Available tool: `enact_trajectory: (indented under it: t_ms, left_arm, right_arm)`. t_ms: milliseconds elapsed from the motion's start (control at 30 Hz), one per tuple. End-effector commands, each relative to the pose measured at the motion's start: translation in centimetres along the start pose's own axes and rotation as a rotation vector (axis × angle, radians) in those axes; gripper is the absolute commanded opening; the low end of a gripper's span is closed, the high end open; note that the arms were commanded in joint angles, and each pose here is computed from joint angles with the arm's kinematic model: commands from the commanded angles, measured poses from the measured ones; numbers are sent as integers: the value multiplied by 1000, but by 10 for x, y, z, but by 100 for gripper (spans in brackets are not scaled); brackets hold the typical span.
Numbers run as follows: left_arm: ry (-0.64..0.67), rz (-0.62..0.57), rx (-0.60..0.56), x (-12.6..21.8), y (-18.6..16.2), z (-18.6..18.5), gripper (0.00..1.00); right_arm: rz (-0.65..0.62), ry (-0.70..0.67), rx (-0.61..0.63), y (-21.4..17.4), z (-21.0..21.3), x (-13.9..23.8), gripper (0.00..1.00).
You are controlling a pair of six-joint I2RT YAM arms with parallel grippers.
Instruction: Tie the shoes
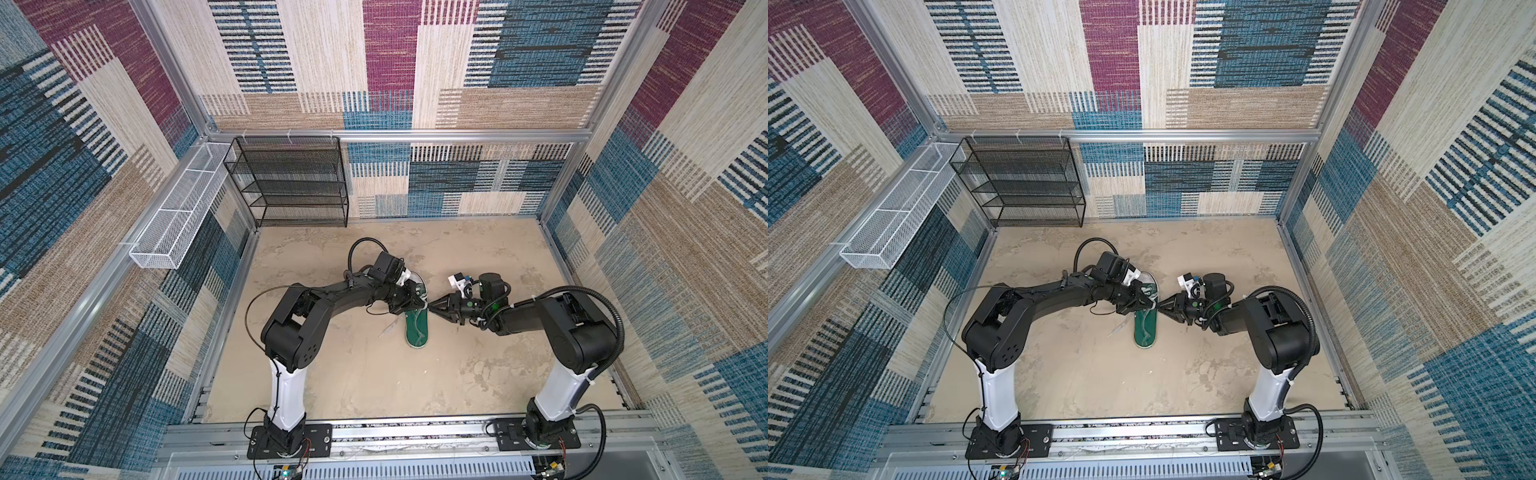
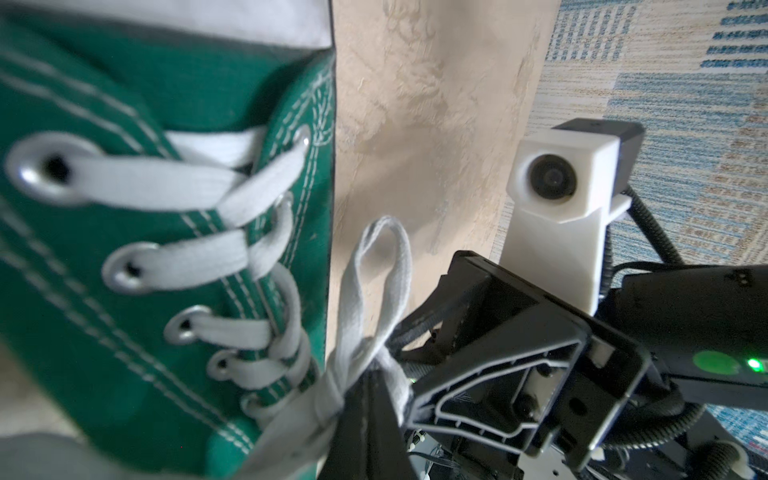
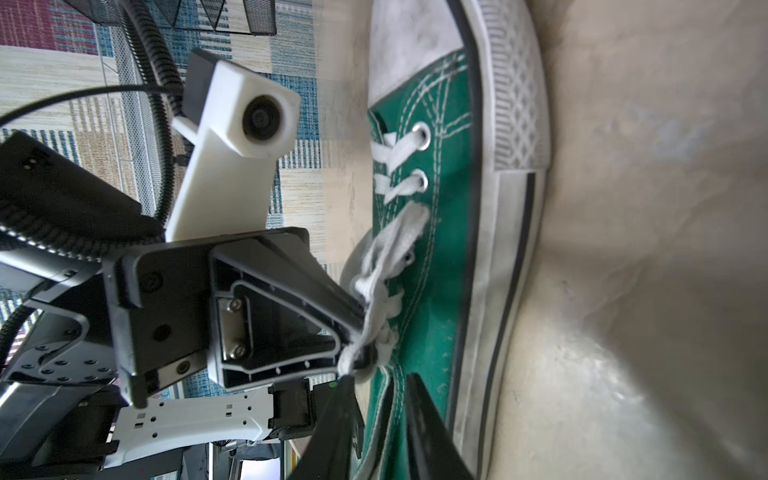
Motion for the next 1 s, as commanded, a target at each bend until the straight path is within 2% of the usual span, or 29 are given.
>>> enact_trajectory:
  t_ms: [0,400,967]
  left_arm:
    - [-32,-12,-7,2,3,-8,2]
    - [-20,-3,-8,1,2,-5,2]
    - [-41,1,12,-2,0,-2,2]
  right_arm:
    - [4,45,16,1,10,0,24]
    - [-13,41,-12,8,1,-5,23]
    - [-2,103,-23,10,8,-8,24]
Point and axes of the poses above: each gripper's point midway between its finger pads, its own x axis back along the fingers, its own z axis along the line the jaws close on, y = z × x, the point moved 1 cm from there along x, back along the fingers, and after that the axes turned 7 degrees about -x, right-handed, at the moved point
